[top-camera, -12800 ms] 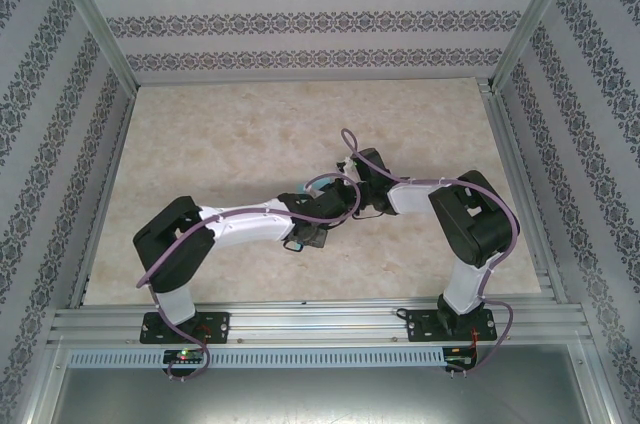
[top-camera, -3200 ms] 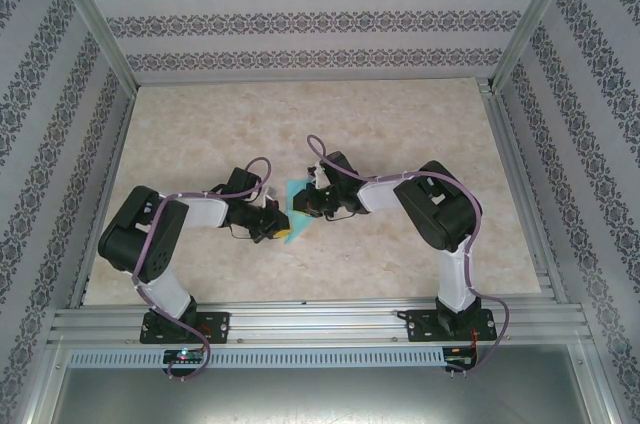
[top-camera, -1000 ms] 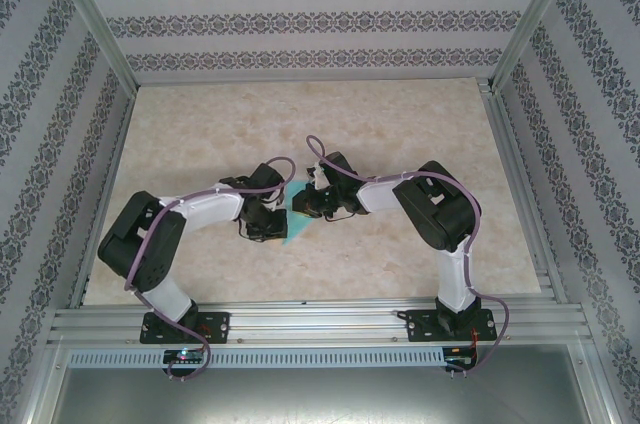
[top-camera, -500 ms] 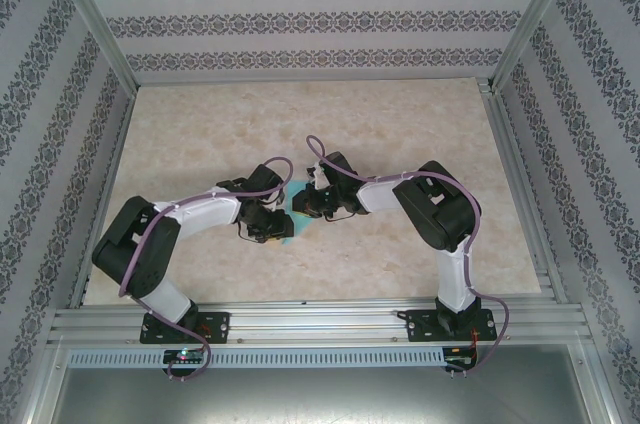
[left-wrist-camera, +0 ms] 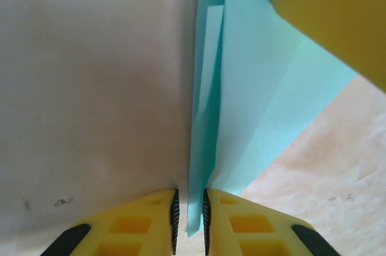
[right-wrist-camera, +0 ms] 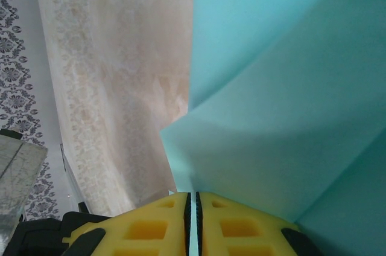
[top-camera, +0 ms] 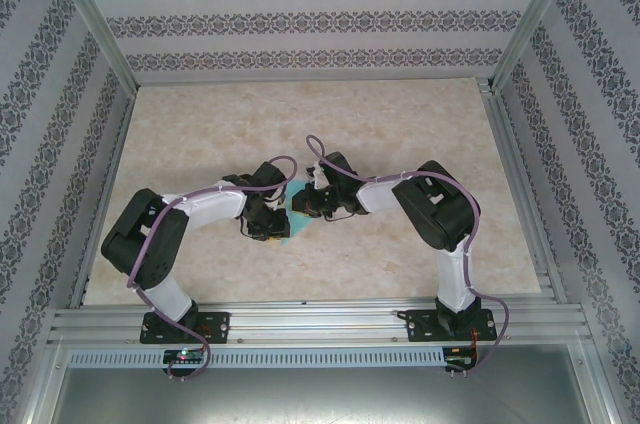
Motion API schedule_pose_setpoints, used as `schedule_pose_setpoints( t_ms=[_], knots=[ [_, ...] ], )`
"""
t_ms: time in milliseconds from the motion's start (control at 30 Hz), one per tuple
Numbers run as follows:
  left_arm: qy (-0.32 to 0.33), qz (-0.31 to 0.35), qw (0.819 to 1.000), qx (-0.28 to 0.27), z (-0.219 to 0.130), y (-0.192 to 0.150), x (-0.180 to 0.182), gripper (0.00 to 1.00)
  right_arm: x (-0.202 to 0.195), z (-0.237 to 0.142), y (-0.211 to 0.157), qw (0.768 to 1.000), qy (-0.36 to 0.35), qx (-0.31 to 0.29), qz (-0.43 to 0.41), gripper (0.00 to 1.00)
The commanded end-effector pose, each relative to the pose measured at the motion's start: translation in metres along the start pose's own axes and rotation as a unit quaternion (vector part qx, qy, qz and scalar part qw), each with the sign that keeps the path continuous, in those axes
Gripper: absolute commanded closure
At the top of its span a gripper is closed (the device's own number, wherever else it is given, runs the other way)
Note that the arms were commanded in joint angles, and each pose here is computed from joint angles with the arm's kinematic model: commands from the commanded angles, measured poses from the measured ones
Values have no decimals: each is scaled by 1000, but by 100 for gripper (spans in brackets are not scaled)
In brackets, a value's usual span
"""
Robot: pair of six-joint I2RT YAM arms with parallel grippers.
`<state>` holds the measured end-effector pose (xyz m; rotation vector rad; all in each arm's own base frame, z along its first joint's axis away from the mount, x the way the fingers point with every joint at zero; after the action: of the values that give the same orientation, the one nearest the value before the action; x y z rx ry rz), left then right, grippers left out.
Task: Fold a paper plane with a square sheet of paper (pick it up from the middle)
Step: Fourth fold the wing at the center of the table.
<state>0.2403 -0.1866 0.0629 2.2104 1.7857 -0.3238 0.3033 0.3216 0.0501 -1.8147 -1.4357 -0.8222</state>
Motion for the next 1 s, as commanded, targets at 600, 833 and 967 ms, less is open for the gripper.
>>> schedule_pose_setpoints(
  t_ms=[600,833,967],
  knots=[
    [79,27,997,-3,-4,-15,-2,91,-53,11,-6,995,-82,-5,48,85],
    [27,24,994,-100,-44,4,-26,89,-57,11,-8,995,-86,-4,48,86],
    [-36,40,992,-114,-46,18,-47,89,-58,12,-8,995,-85,-4,48,87]
  ],
)
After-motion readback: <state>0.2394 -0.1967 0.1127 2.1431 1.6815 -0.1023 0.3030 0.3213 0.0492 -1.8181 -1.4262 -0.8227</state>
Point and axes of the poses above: each hand's point on the last joint's axis, 136 mm out from that joint toward the fingers, its own z axis out along the fingers, its own x axis along the line the jaws close on, y = z × x, the point moved 5 cm from there along -z, back along the fingers, and after that the axes turned 14 degrees about z, right-handed, at the moved point
